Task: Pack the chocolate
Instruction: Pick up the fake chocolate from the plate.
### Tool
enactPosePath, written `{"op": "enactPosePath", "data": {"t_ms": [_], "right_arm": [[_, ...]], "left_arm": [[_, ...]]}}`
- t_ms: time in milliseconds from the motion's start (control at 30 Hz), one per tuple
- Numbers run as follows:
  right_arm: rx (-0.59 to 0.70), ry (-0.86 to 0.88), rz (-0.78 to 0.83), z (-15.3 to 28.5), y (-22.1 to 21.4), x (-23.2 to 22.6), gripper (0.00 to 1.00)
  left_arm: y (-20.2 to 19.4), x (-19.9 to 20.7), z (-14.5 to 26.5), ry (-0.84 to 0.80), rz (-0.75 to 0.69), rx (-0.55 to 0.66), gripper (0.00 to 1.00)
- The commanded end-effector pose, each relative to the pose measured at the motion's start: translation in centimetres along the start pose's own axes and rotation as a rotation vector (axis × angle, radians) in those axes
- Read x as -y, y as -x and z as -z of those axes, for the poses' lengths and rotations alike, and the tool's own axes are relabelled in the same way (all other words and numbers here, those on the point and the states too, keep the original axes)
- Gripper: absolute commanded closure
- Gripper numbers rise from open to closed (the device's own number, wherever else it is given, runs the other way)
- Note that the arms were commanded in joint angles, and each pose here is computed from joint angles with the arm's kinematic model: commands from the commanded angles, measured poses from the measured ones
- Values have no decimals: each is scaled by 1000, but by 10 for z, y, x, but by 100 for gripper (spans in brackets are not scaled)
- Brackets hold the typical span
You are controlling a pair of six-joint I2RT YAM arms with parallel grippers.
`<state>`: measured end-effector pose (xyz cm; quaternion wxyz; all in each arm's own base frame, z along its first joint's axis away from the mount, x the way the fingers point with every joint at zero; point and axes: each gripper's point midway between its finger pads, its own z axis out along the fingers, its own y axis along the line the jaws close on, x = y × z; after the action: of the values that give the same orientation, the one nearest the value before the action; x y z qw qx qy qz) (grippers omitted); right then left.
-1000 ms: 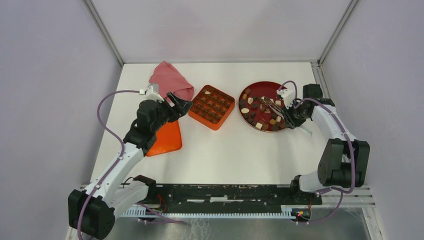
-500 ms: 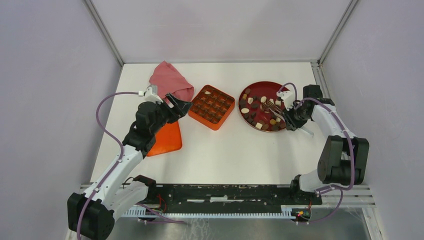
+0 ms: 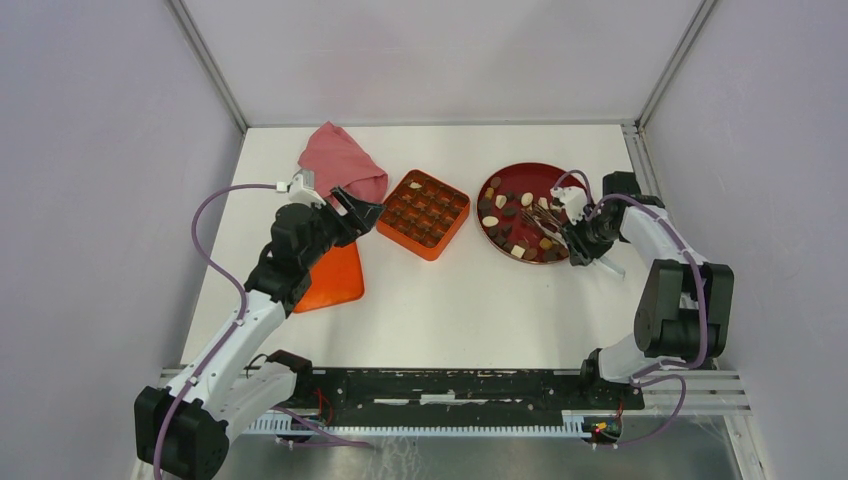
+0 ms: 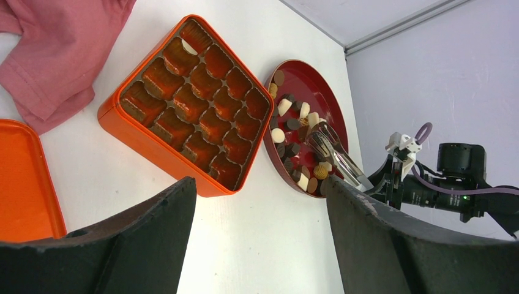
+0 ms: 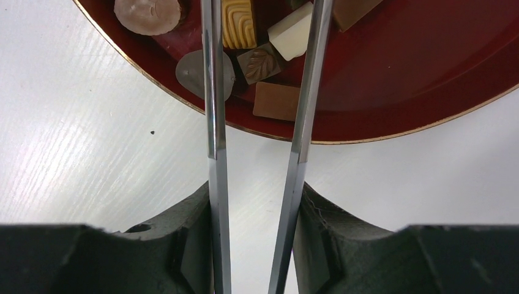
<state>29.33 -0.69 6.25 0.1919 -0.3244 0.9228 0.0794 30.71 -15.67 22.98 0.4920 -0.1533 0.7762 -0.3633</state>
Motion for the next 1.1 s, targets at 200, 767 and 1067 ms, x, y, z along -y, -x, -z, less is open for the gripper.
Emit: {"op": "enactPosePath", "data": {"t_ms": [200, 767, 1067], "right_arm": [[0, -25, 13, -3, 7, 15, 55], [31, -81, 12, 11, 18, 22, 55], [12, -58, 7, 3, 19, 18, 62]], "left_arm": [[8, 8, 0, -26, 30, 34, 18], [6, 6, -3, -22, 29, 26, 18], [6, 6, -1, -24, 30, 30, 18]]}}
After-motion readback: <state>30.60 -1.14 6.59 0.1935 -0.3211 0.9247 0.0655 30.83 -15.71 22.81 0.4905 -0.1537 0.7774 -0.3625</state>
